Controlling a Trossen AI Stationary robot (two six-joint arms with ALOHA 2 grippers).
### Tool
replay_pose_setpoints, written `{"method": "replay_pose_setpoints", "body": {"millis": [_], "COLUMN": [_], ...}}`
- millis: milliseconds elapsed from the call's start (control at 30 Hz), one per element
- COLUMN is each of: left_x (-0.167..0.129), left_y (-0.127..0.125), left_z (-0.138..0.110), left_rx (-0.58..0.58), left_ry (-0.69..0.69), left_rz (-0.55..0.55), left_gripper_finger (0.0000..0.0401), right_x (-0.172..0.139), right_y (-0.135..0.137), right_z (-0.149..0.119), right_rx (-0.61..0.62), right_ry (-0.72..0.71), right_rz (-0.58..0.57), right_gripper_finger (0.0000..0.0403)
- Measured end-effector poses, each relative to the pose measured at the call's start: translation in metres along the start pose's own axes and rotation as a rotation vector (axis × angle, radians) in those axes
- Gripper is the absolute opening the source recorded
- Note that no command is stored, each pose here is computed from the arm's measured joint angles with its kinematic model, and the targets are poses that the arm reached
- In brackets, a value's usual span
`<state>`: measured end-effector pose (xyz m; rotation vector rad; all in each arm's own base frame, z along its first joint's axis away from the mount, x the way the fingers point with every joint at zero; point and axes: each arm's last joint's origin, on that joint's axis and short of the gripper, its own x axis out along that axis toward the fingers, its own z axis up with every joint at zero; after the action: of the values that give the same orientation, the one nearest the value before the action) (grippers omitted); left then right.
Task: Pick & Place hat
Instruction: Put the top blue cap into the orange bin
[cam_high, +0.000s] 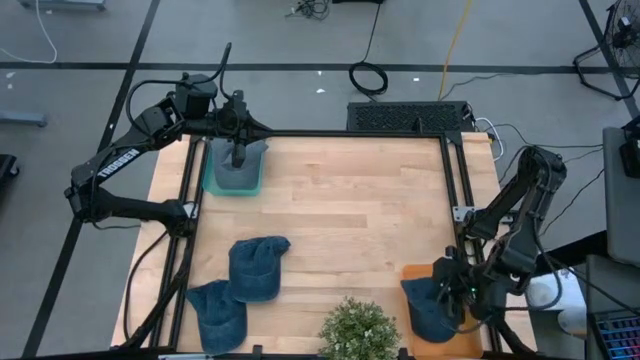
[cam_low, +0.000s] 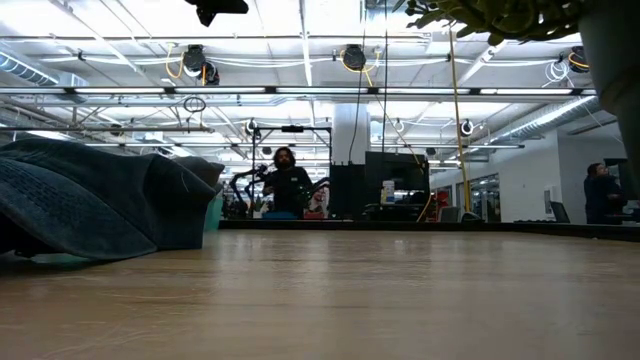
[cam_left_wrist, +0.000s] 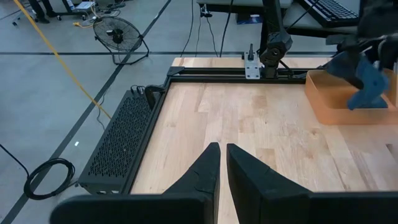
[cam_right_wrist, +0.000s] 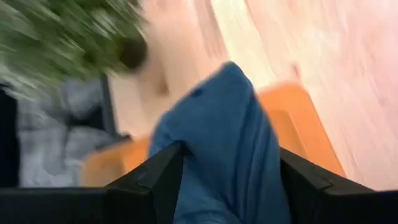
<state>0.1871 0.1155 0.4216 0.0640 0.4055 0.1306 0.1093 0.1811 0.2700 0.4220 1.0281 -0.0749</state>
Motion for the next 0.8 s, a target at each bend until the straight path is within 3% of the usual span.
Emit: {"method": "replay_pose_setpoints", "body": {"millis": [233, 367, 567, 800], "left_x": [0.0, 0.0, 0.0, 0.0], "left_y": [0.0, 0.0, 0.0, 0.0], "left_z": [0.0, 0.0, 0.0, 0.0], "left_rx": [0.0, 0.0, 0.0, 0.0], "left_ry": [0.0, 0.0, 0.0, 0.0], "left_rz": [0.0, 0.0, 0.0, 0.0], "left_gripper_finger": [0.0035, 0.0035, 0.0035, 0.0035], "right_x": [0.022, 0.02, 0.006, -0.014], "right_y": [-0.018, -0.021, -0.035, -0.065], "right_z": [-0.007, -0.003, 0.009, 0.02], "right_rx": [0.085, 0.135, 0.183, 0.235], "right_ry": [0.151, 0.234, 0.232, 0.197], "right_rz": [-0.074, -0.053, -0.028, -0.092], "right_gripper_finger": [0.018, 0.0174, 0.0173, 0.0173]}}
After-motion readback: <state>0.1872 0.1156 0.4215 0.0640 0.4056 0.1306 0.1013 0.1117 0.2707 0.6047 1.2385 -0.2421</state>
